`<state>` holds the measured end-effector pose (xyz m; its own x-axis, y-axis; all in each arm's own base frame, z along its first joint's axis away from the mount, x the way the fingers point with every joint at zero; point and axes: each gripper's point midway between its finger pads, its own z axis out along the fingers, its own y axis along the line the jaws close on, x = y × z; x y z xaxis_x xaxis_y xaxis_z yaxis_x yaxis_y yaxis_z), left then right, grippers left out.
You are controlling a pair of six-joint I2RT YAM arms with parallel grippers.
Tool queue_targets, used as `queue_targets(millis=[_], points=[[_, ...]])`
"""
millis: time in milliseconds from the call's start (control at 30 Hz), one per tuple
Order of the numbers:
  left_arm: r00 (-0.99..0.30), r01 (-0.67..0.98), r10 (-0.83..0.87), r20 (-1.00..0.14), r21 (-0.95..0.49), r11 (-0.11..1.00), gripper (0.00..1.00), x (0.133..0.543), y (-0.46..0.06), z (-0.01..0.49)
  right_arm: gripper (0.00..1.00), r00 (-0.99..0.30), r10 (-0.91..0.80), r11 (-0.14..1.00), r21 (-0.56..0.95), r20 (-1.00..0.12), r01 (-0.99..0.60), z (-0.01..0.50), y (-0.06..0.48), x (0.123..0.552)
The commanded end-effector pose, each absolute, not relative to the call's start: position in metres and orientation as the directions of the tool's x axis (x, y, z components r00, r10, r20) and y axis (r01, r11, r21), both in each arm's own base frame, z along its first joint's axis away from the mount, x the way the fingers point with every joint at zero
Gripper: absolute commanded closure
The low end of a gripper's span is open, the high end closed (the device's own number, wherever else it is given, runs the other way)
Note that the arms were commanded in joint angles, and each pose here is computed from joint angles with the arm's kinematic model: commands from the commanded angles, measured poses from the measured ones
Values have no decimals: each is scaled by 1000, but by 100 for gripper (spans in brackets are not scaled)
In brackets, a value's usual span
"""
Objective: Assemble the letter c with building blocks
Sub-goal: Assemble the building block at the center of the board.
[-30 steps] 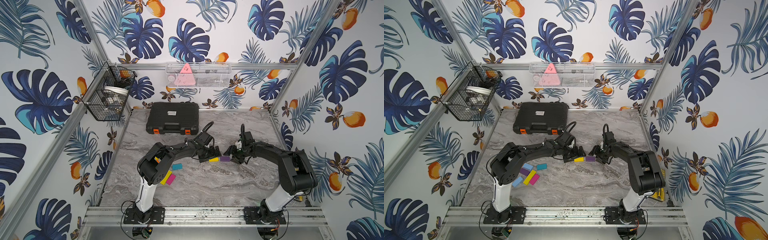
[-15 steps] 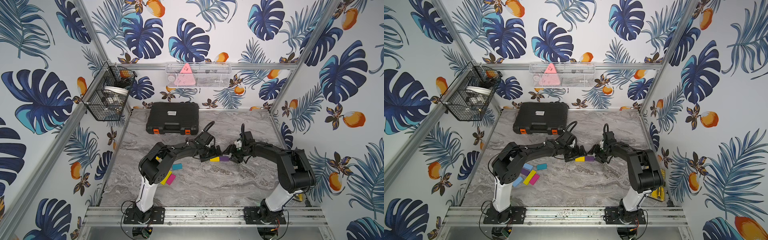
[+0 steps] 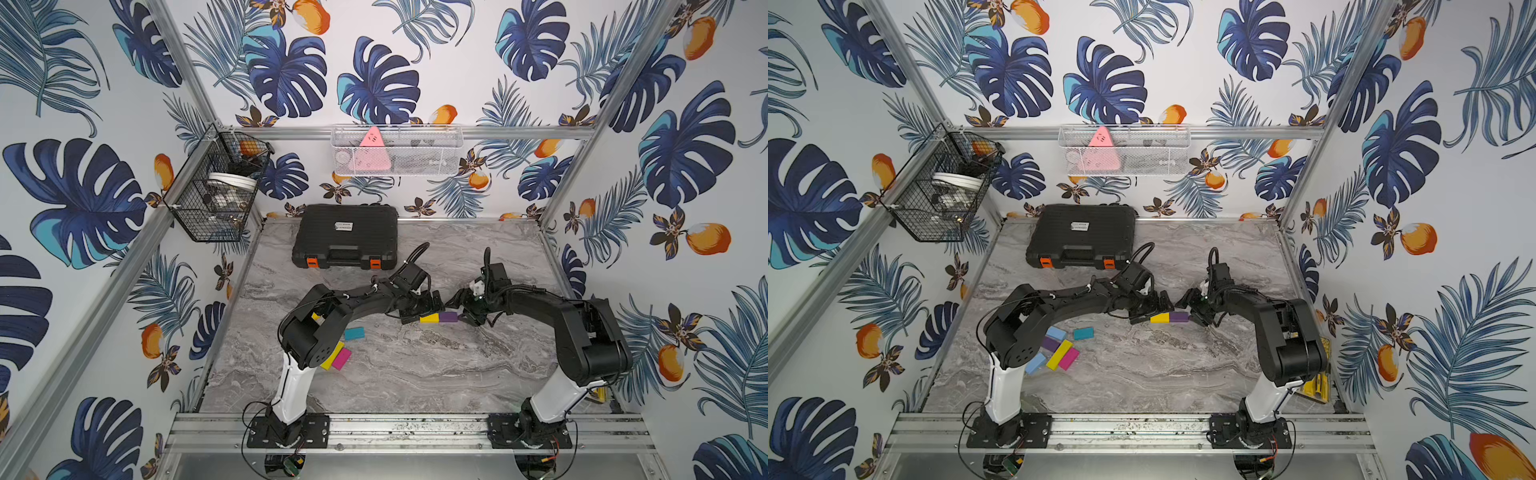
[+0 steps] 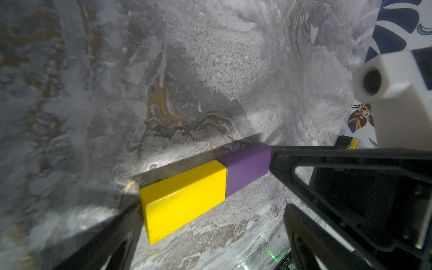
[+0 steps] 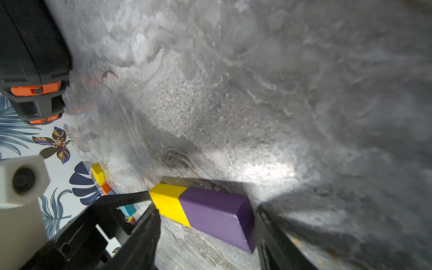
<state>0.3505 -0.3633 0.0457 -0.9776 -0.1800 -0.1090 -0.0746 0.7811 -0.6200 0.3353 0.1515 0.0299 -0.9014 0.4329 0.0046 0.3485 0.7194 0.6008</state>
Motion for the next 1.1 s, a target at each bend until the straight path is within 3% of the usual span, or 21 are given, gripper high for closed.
queue_targets(millis=[0,367,700,1067], points=[[-979,-92,-183,-94,-597,797,1,345,-359,37,34,-894,445,732,556,45,393,20,146,322],[-978,-90,-183,-98,-591,802,1,345,-357,37,32,-892,451,735,547,46,400,19,144,316],[-978,-98,-188,-93,-592,800,1,344,-357,36,19,-891,453,763,506,26,402,17,136,319],[-978,-101,-189,-92,-583,806,1,342,-354,33,16,-886,464,775,480,9,411,16,127,321]])
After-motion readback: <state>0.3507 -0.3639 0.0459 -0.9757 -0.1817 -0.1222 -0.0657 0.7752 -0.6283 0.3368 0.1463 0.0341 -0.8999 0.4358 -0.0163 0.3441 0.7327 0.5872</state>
